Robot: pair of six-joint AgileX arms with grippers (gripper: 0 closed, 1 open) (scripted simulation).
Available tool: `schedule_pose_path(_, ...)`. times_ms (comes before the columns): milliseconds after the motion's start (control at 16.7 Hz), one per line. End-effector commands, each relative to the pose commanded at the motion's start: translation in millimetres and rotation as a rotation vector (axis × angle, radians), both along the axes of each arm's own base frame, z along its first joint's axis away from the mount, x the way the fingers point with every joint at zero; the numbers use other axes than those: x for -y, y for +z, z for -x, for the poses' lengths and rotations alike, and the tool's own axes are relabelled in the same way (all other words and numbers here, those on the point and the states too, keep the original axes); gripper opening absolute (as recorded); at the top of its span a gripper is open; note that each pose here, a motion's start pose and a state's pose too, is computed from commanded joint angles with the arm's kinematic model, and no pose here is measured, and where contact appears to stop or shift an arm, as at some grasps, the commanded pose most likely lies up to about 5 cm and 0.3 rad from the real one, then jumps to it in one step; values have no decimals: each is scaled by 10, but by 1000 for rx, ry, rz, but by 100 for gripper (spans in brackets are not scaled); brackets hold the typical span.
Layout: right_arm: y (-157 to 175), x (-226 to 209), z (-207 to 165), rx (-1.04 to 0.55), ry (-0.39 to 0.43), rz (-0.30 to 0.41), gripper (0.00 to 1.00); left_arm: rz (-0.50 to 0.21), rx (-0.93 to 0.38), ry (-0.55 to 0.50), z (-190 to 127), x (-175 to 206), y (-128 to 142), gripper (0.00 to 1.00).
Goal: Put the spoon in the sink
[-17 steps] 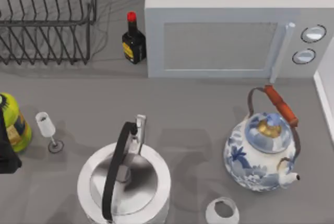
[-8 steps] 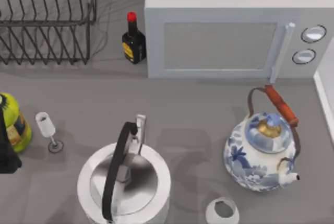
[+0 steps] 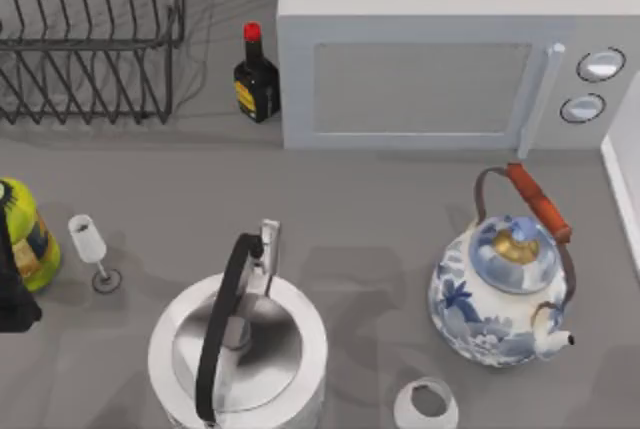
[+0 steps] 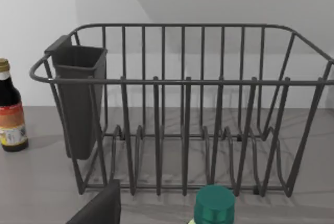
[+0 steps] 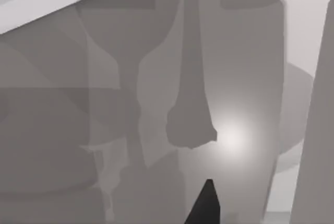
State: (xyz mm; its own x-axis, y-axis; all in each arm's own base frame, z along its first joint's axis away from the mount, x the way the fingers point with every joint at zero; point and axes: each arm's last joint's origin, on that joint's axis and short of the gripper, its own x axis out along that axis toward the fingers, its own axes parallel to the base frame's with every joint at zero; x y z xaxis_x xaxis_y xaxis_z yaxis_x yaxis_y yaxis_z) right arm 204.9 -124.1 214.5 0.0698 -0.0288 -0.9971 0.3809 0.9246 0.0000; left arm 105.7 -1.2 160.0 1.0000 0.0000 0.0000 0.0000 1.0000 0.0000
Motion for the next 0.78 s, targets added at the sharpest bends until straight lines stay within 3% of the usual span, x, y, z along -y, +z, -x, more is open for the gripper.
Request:
schedule_pose_path(420, 38, 26, -233, -41, 24, -23, 0, 0, 0, 0, 0, 0, 0, 100)
schedule_pose_path(780, 138, 106, -1219, -135, 63, -55, 0, 0, 0, 0, 0, 0, 0, 100)
